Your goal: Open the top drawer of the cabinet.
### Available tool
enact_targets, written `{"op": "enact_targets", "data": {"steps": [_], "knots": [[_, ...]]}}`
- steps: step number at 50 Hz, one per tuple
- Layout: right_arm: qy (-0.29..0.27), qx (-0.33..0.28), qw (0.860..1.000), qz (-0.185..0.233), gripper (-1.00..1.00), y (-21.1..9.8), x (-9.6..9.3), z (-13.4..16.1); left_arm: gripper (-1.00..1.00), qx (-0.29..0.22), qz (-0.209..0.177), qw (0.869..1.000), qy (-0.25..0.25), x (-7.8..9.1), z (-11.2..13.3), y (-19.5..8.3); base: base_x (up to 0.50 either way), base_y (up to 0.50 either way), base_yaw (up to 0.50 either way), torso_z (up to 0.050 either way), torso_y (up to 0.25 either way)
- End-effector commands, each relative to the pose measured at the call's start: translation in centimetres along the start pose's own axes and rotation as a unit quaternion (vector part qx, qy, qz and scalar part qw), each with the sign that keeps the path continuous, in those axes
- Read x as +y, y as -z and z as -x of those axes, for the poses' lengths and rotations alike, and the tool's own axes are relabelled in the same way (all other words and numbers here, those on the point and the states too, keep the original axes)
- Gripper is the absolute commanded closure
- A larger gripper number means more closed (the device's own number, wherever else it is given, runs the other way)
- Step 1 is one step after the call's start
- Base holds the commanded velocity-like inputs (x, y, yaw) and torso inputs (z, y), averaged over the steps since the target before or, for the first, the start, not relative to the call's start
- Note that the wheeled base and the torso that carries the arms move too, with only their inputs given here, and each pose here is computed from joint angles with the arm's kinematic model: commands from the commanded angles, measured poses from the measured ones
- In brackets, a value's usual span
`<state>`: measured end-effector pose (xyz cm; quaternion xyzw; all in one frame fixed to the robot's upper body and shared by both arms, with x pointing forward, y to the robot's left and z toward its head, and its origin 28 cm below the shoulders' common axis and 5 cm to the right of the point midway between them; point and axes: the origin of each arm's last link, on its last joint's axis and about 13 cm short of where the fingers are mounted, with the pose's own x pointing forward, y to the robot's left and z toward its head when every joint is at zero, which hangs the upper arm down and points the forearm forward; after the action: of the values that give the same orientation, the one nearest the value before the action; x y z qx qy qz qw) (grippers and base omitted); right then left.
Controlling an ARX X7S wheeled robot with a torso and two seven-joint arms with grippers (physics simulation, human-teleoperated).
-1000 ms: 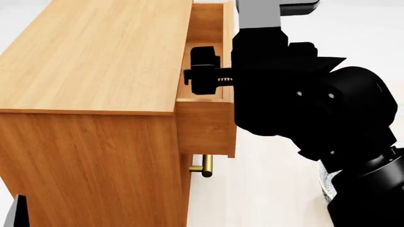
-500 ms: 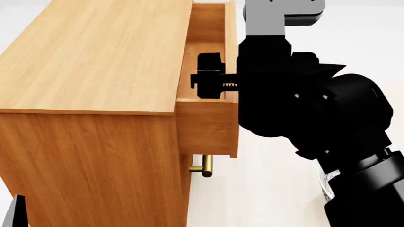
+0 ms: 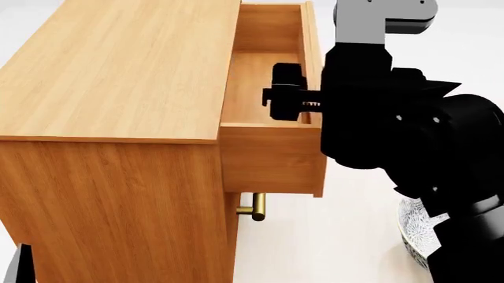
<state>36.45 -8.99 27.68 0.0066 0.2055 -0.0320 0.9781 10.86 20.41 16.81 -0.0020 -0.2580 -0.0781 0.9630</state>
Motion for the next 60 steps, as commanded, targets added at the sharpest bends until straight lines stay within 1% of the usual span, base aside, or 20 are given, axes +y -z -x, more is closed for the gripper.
{"op": "enact_targets", "data": {"steps": [1, 8, 16, 25, 34, 57, 60], "knots": [[0.039, -0.009, 0.999, 0.004, -1.0, -0.3, -1.4, -0.1, -1.0, 0.0, 0.001, 1.0, 0.001, 0.0, 0.0, 0.1, 0.0, 0.0, 0.0, 0.0, 0.0], [0.052, -0.011, 0.999, 0.005, -1.0, -0.4, -2.2, 0.3, -1.0, 0.0, 0.001, 1.0, 0.0, 0.0, -0.1, 0.2, 0.0, 0.0, 0.0, 0.0, 0.0], [0.077, -0.012, 0.997, 0.008, -1.0, -0.2, -3.6, 0.3, -1.0, -0.001, -0.001, 1.0, 0.0, 0.0, 0.0, 0.0, 0.0, 0.0, 0.0, 0.0, 0.0], [0.094, -0.015, 0.995, 0.0, -1.0, -0.4, -5.1, 0.8, -1.0, -0.002, -0.001, 1.0, 0.004, -0.2, -0.1, -0.1, 0.0, 0.0, 0.0, 0.0, 0.0], [0.101, -0.019, 0.995, -0.005, -1.0, -0.3, -6.0, 1.1, -1.0, -0.003, -0.001, 1.0, 0.003, -0.1, 0.0, -0.2, 0.0, 0.0, 0.0, 0.0, 0.001], [0.138, -0.019, 0.99, -0.015, -1.0, 0.2, -8.5, 1.6, -1.0, 0.0, -0.001, 1.0, 0.002, -0.2, 0.0, 0.0, 0.0, 0.0, 0.0, 0.0, 0.0], [0.14, -0.02, 0.99, -0.015, -1.0, 0.2, -8.6, 1.7, -1.0, 0.0, -0.001, 1.0, 0.002, -0.2, 0.0, 0.0, 0.0, 0.0, 0.0, 0.0, 0.0]]}}
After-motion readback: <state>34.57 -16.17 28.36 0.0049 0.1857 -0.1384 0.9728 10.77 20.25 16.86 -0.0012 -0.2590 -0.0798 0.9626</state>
